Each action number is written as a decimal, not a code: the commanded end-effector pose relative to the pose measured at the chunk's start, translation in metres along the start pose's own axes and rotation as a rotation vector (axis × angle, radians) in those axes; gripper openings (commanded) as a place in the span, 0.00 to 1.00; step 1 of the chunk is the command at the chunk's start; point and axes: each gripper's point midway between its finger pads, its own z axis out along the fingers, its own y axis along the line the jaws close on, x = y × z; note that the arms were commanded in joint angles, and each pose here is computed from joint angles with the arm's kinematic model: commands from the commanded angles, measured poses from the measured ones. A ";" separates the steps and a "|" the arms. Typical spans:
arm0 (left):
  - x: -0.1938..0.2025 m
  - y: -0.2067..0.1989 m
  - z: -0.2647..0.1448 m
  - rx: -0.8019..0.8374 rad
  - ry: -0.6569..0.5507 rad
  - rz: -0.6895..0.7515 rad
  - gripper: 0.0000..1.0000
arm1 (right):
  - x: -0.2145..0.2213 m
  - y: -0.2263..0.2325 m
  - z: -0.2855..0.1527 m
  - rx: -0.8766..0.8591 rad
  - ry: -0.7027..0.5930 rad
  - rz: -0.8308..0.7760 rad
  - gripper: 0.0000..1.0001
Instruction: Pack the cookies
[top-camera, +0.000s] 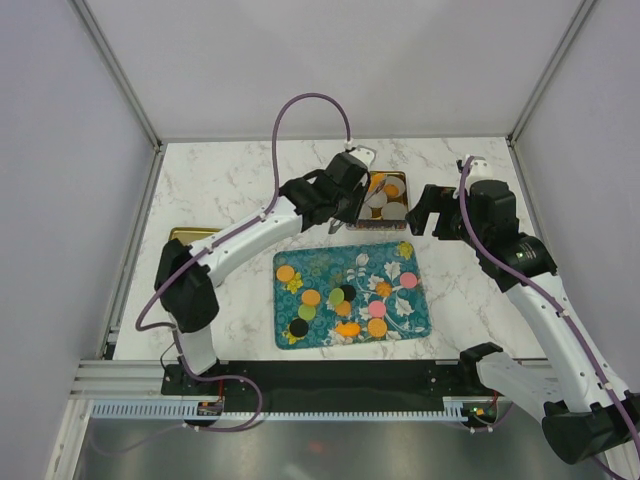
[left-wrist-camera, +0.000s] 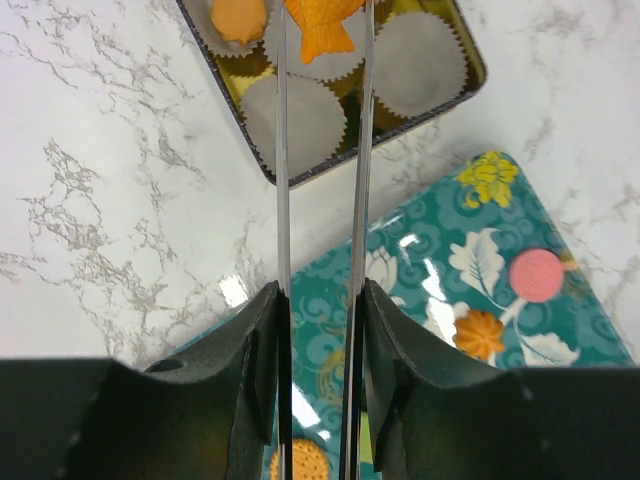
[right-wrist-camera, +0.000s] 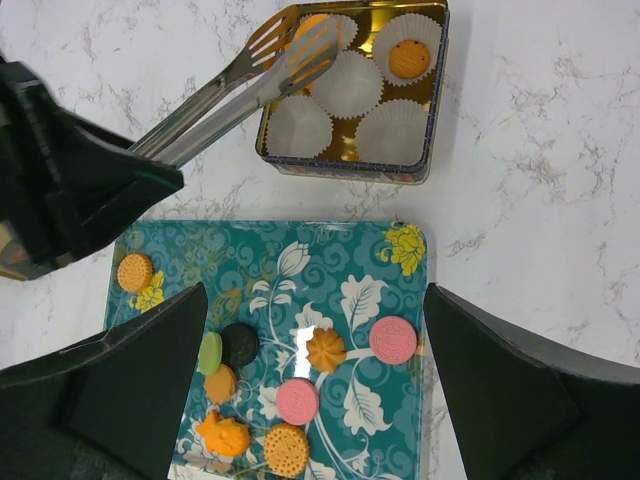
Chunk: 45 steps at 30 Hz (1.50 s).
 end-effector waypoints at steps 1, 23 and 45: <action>-0.016 0.009 0.023 -0.024 -0.019 0.054 0.36 | -0.018 0.007 -0.010 -0.019 -0.048 0.004 0.98; -0.003 0.017 0.078 -0.052 0.046 0.070 0.48 | -0.013 0.006 -0.013 -0.021 -0.033 -0.005 0.98; -0.031 -0.012 -0.017 0.074 -0.083 0.056 0.52 | -0.017 0.005 -0.015 -0.011 -0.043 -0.007 0.98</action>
